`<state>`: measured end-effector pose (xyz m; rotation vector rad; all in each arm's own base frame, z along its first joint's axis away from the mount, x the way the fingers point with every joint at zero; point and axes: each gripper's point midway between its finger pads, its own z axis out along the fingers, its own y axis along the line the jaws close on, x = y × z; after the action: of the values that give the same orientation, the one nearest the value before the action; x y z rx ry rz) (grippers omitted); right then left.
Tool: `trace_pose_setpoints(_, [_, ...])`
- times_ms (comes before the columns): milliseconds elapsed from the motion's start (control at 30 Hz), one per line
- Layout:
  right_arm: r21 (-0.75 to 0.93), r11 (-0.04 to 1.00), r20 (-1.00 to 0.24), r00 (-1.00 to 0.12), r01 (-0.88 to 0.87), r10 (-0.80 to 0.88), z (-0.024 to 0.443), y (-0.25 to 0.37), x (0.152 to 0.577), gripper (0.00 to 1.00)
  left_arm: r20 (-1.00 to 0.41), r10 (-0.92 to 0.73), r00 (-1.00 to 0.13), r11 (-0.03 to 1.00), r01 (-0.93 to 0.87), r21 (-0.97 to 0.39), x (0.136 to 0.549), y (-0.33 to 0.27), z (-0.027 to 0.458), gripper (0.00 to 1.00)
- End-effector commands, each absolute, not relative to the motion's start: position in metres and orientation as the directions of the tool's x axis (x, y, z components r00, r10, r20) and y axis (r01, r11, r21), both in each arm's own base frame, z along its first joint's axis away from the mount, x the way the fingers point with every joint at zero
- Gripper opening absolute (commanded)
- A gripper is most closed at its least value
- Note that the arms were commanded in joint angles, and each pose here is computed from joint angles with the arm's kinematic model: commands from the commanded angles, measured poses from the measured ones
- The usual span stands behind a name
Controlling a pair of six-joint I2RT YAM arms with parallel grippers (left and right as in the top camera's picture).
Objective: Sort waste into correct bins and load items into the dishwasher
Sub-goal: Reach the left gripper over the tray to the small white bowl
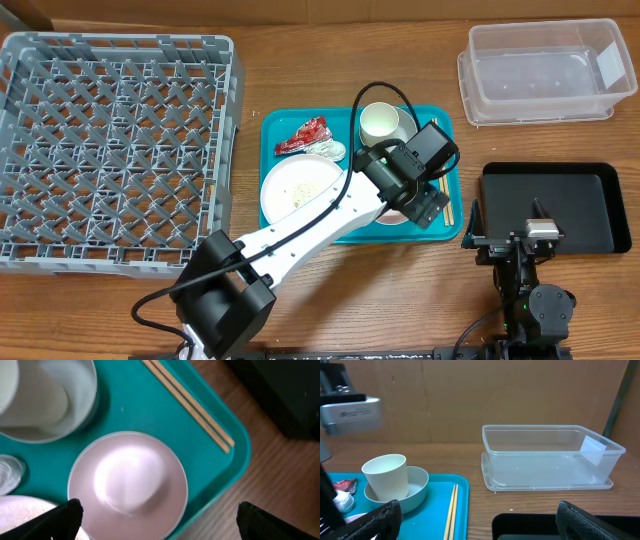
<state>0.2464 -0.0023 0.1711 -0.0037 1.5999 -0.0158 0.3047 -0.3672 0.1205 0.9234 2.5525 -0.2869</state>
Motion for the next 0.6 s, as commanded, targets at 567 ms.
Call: trace_pose_setpoints(567, [-0.016, 1.0, -1.0, -0.024, 0.02, -0.016, 0.17, -0.005, 0.246, 1.0, -0.357, 0.505, -0.786, 0.825, 0.561, -0.069, 0.292, -0.398, 0.048, 0.56])
